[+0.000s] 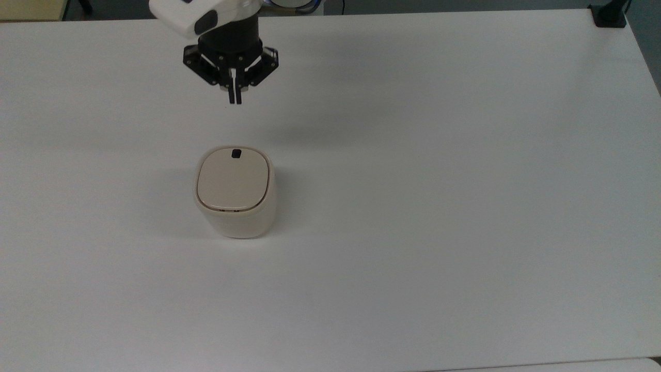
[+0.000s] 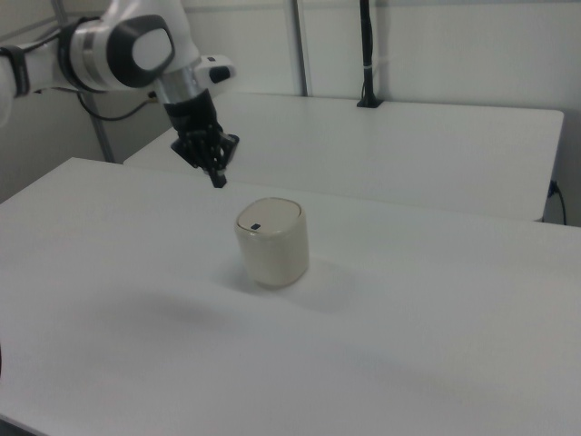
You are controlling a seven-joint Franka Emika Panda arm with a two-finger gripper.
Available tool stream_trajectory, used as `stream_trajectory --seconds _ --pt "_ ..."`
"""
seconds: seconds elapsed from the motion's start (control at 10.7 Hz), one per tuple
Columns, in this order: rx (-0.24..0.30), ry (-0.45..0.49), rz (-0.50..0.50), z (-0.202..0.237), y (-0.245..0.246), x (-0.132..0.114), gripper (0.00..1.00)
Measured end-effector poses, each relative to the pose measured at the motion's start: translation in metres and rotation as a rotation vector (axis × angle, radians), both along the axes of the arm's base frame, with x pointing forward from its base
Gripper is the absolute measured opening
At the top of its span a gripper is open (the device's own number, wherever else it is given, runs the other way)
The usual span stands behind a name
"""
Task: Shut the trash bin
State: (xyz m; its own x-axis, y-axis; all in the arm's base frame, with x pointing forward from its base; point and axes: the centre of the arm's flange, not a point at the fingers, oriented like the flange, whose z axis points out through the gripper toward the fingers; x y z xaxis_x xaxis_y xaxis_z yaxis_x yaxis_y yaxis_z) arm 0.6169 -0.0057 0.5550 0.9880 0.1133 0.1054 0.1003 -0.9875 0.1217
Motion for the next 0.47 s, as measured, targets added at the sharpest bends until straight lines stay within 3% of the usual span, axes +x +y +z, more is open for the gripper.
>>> stream_trajectory --seconds 0.28,0.37,0.47 --pt "-0.004 0.067 0.024 0.038 0.022 -0.037 0.12" --pt "-0.005 0.08 0.022 0.045 0.023 -0.045 0.17" --pt "-0.005 0.088 0.017 0.048 0.021 -0.049 0.32"
